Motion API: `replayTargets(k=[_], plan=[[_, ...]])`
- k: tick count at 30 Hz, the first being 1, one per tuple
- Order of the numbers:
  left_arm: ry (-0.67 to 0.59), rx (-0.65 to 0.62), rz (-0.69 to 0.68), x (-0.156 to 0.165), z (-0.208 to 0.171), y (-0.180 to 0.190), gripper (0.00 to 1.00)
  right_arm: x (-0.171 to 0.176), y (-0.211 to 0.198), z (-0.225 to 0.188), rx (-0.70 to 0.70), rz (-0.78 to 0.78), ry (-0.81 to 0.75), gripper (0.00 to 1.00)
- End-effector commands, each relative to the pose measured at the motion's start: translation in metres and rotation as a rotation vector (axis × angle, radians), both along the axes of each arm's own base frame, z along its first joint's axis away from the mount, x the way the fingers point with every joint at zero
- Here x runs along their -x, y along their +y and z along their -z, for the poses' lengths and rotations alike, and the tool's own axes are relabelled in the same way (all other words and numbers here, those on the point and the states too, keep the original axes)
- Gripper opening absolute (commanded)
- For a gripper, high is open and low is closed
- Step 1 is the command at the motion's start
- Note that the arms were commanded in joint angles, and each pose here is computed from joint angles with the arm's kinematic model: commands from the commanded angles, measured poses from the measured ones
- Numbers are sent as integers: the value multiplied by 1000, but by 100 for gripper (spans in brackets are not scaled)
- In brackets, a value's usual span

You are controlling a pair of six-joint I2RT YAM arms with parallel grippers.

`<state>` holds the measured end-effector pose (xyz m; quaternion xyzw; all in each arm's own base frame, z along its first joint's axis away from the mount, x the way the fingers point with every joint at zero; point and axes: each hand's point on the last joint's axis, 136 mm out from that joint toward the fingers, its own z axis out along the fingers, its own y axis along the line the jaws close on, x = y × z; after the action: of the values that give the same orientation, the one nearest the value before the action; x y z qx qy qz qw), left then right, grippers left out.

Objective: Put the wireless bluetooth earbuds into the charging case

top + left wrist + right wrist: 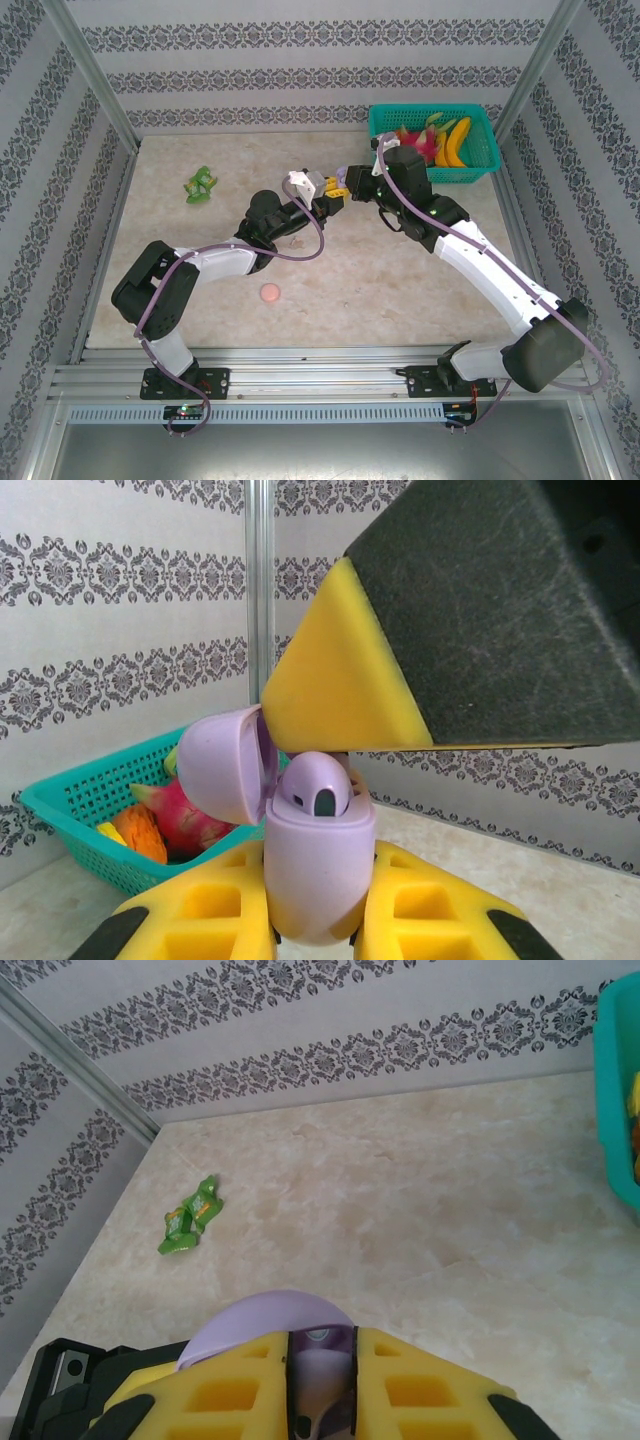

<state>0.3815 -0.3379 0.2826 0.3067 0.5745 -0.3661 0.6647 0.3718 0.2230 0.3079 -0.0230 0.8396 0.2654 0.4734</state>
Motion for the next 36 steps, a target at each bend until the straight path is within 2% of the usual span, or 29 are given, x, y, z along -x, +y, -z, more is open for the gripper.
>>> replayTargets(k=[1, 4, 11, 16, 22, 28, 36], plan=[[-59, 44, 14, 1, -25, 0, 0, 13, 17, 10, 21, -83, 19, 21], [-55, 43, 14, 0, -24, 0, 0, 10, 15, 7, 20, -66, 14, 29], [-55, 39, 14, 1, -23, 0, 0, 1, -4, -31, -69, -16, -27, 48], [-48, 34, 15, 2, -20, 0, 0, 1, -27, -60, -130, 26, -66, 53], [-25, 18, 42, 7, -10, -1, 0, -16, -46, -51, -168, 31, 50, 54], [20, -14, 127, 18, 2, -9, 0, -42, -19, -13, -122, -134, 230, 51], [56, -4, 156, 20, 6, -12, 0, -56, 6, 36, -86, -214, 363, 42]])
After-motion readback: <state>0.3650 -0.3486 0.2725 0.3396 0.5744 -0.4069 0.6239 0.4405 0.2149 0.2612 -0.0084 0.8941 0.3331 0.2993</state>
